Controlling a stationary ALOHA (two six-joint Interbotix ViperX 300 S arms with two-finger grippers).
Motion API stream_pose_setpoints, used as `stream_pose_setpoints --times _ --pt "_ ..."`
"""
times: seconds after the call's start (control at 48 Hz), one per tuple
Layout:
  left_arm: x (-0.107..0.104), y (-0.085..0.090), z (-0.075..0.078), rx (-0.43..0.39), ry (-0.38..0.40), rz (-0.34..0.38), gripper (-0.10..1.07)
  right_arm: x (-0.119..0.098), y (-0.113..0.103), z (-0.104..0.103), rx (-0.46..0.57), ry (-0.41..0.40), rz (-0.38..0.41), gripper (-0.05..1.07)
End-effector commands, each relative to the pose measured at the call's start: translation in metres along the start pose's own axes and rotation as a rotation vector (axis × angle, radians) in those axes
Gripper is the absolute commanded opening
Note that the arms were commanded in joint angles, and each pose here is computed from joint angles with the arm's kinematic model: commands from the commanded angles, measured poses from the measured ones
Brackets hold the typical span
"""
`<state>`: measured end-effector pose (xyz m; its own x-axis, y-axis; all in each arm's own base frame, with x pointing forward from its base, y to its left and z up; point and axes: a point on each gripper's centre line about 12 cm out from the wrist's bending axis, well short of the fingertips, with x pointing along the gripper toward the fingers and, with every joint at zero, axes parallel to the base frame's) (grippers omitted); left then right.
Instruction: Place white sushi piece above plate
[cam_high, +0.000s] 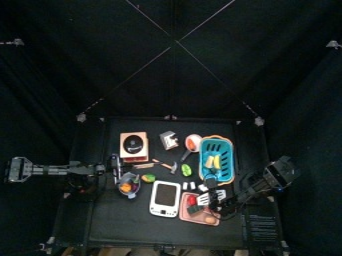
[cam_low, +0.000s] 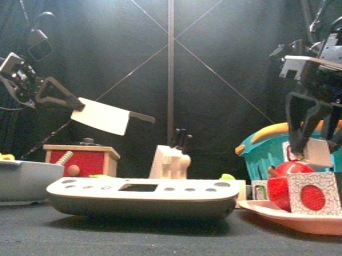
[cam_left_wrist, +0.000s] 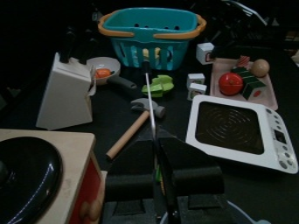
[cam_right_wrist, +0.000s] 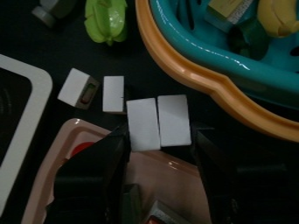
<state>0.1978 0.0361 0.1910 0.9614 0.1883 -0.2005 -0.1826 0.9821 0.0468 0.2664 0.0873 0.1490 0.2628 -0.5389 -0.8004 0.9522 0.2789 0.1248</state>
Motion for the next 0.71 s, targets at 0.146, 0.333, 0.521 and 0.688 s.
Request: stream_pose_setpoints --times 0.146,0.333,0.521,0.688 --pt "0.002 0.0 0.005 0.0 -0.014 0.002 0.34 0.012 0.0 0.005 0.036 -0.005 -0.056 0.76" --pt "0.002 0.0 0.004 -0.002 -0.012 0.001 0.34 0.026 0.002 0.007 0.045 -0.018 -0.095 0.76" --pt "0.002 0.0 0.004 0.0 -0.012 0.001 0.34 0.035 0.003 0.009 0.056 -0.017 -0.116 0.76" --pt "0.002 0.001 0.004 0.0 -0.011 0.003 0.34 0.038 0.007 0.007 0.064 0.005 -0.103 0.76"
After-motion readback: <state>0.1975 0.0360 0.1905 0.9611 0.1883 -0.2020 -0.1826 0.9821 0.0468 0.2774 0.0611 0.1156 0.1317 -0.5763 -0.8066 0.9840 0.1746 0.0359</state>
